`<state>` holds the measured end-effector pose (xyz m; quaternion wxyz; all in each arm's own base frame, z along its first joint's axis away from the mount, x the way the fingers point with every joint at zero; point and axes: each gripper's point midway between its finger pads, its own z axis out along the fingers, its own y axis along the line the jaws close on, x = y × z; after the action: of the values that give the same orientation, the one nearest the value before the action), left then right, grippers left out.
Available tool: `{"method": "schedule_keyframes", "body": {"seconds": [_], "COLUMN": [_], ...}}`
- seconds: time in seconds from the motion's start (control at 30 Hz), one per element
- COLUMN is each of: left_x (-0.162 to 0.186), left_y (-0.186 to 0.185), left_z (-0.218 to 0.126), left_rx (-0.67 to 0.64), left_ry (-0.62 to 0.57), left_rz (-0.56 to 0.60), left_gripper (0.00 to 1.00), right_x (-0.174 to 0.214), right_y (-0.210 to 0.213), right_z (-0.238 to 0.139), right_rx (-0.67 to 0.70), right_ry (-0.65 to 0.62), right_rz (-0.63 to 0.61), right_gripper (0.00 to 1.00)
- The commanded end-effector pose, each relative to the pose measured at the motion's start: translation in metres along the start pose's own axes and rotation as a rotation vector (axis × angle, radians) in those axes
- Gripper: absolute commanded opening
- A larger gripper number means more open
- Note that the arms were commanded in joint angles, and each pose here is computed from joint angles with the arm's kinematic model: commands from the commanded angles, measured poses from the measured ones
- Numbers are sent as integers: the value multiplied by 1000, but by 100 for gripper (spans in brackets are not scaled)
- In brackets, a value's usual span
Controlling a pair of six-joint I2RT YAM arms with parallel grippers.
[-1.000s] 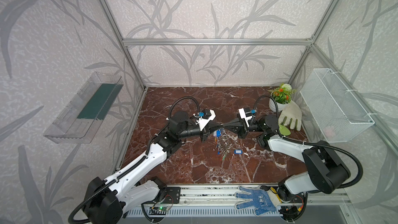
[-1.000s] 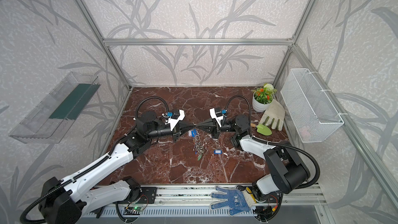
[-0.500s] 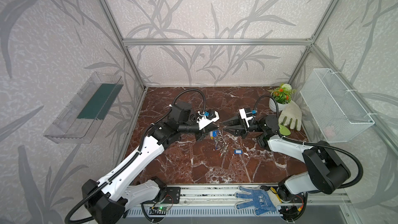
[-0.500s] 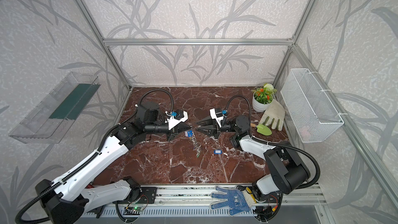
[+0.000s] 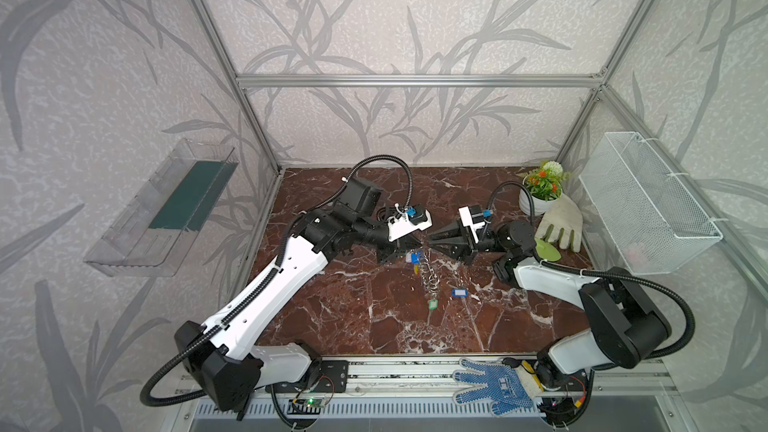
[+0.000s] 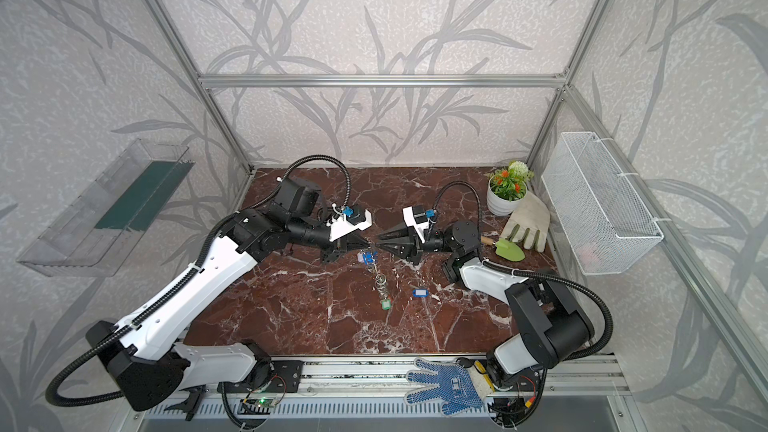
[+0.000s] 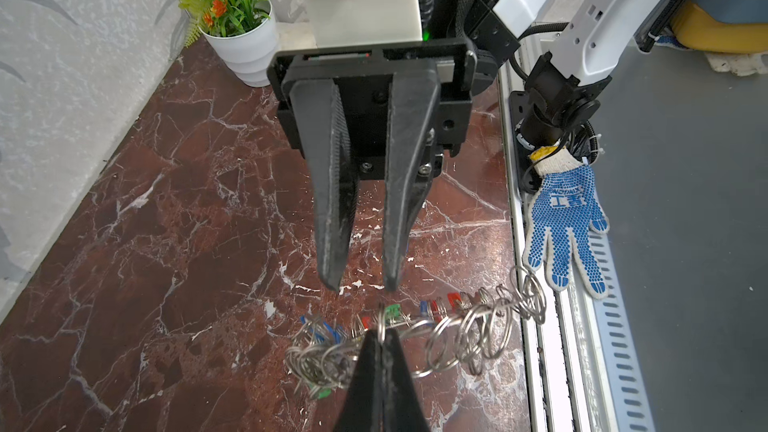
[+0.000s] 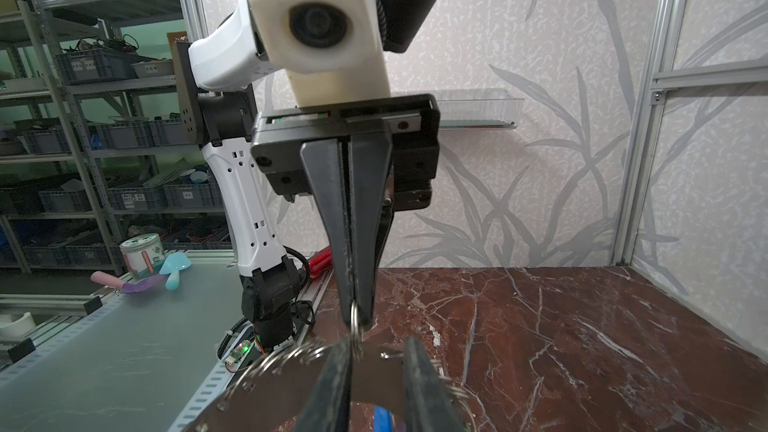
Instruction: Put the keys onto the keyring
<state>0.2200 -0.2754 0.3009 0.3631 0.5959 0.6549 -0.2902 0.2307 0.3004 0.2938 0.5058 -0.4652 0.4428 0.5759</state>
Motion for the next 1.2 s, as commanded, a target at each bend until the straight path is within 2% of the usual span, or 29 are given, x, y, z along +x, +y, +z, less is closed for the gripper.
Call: {"method": "schedule_keyframes", "body": {"seconds": [0.0,0.27,0.9,1.07,1.17], "left_x": [-19,-22,-18,-20,-22], "left_y": [-3,4,16,15,15], "left_z": [-10,-6,3,2,0], "left_rx": [14,14,-3,0,-3], "left_ry": [-40,-18,19,8,2], "left_rz": [66,52,39,42,48], "left_gripper": [0,0,0,0,0], "right_x": [-8,-7,-5,-2,0], "right_y": [-2,2,8,6,4], "right_z": [6,5,5,6,7], "right_rx": [-14,-30,-59,-65,-67], "right_ry": [-14,-16,-2,4,7], "right_rz": [-38,-25,-18,-5,6], "right_gripper": [23,19,30,21,20]}}
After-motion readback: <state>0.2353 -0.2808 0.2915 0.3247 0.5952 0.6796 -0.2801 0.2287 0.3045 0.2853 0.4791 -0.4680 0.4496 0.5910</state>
